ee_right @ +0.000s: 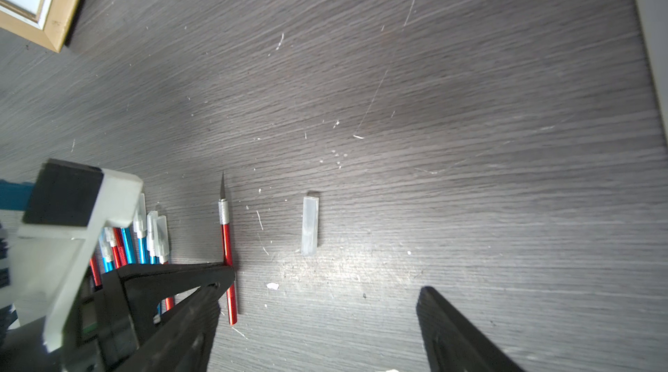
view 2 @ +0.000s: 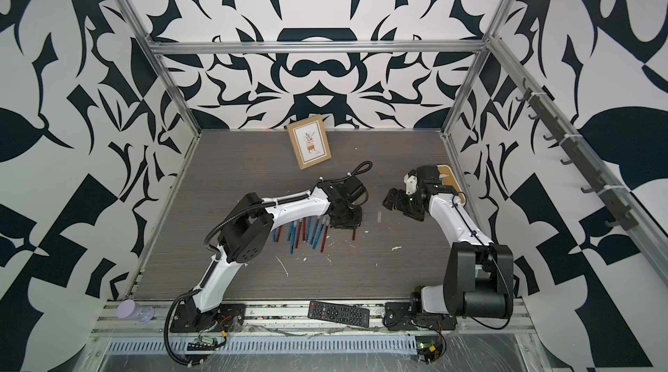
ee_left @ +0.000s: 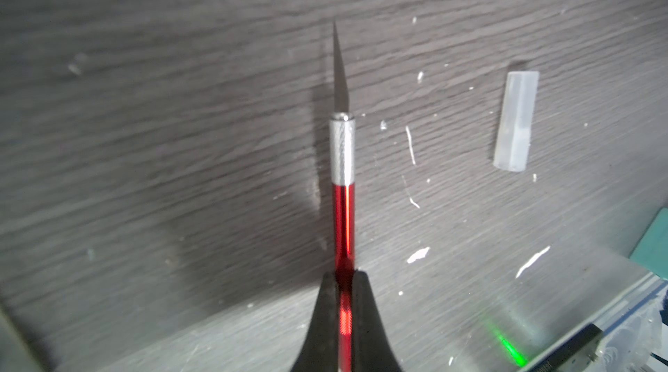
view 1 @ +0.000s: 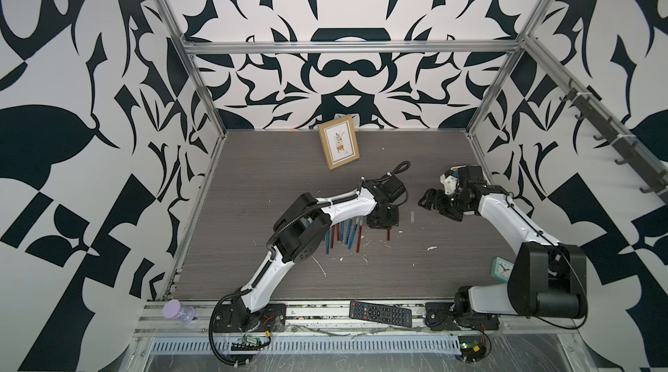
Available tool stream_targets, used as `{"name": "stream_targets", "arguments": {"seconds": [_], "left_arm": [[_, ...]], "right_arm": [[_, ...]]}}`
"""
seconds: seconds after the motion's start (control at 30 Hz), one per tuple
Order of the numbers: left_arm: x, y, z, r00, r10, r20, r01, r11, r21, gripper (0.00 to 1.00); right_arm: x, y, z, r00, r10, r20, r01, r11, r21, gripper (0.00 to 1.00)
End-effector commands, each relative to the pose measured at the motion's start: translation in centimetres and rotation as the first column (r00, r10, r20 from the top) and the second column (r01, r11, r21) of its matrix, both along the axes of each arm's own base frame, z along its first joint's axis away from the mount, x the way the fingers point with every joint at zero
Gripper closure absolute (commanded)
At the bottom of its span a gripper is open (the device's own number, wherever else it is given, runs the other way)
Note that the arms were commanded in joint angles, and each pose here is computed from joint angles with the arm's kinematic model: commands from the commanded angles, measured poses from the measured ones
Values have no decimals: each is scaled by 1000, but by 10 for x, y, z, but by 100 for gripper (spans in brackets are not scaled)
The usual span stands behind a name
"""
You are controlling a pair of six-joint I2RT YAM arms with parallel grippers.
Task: Remove protective caps from carving knives
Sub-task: Place the carving knife at the center of the board.
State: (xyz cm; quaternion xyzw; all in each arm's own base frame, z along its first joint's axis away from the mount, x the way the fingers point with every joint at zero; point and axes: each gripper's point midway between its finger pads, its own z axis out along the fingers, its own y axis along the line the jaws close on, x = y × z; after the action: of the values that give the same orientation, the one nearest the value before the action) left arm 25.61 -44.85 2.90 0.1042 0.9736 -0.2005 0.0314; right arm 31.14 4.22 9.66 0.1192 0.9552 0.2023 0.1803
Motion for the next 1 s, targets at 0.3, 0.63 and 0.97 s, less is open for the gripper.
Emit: {"name": "stream_targets", "arguments": {"seconds": [0.3,0.63,0.97], "left_arm": [[-2,1,-8,1000,17,-17,-17,999,51,86],[-2,2,-10,1000,12,-19,-11,998,61,84],[-2,2,-12,1000,10,-23,-8,998,63,80]], "right_arm": [[1,1,2,1000,15,22,-15,1000,3,11],[0,0,1,1000,15,19,-15,1000,-3,11],[0,0,1,1000,17,18,-17,1000,-6,11]]}}
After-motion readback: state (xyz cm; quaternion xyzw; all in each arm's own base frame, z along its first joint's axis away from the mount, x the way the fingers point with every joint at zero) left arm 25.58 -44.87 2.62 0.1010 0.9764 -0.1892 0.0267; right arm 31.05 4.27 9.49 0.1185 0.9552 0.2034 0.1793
